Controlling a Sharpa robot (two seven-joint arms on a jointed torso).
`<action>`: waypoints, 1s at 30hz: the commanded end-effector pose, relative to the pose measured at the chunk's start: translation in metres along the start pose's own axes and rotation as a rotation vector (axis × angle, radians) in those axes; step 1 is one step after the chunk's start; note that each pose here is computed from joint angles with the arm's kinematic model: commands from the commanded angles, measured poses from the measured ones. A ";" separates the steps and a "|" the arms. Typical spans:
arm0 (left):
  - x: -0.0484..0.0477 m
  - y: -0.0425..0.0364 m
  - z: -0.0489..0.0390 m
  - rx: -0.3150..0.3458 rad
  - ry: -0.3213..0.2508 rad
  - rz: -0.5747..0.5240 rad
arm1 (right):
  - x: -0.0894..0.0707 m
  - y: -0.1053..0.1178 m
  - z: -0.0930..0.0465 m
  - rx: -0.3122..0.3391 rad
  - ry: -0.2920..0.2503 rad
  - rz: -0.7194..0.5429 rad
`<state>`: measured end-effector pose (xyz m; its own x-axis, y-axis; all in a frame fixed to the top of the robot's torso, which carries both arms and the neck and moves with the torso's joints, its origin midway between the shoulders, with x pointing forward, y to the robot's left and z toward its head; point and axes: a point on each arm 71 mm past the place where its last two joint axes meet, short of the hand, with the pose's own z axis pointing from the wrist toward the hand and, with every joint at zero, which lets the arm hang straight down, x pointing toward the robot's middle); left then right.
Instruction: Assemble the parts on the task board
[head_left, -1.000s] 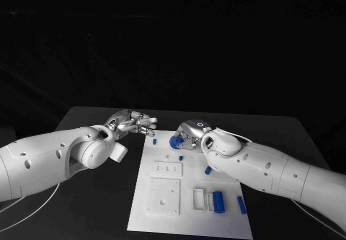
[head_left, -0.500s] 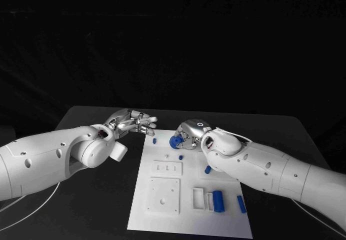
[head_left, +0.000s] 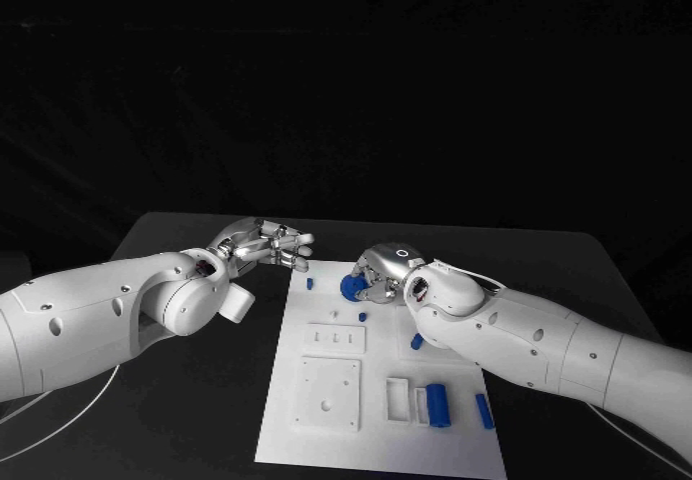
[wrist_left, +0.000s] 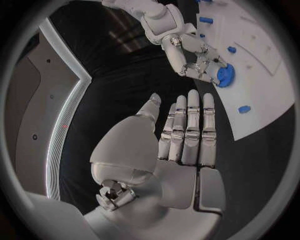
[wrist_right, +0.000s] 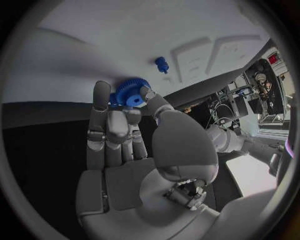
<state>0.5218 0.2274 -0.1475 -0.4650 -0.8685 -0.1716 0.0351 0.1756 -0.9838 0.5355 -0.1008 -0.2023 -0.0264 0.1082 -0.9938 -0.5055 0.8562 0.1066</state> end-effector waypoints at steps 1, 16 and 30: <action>0.0019 -0.0013 0.0003 0.013 0.019 -0.002 | 0.004 -0.004 -0.002 0.023 0.009 -0.013; 0.0019 -0.0013 0.0004 0.013 0.018 -0.002 | 0.007 -0.005 -0.001 0.029 0.028 0.026; 0.0010 -0.0009 -0.0003 0.011 0.018 -0.002 | 0.004 -0.009 -0.005 0.017 0.007 0.068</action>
<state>0.5218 0.2283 -0.1476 -0.4640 -0.8690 -0.1717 0.0345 0.1760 -0.9838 0.5358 -0.1102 -0.2080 -0.0632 0.1398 -0.9882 -0.4826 0.8624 0.1529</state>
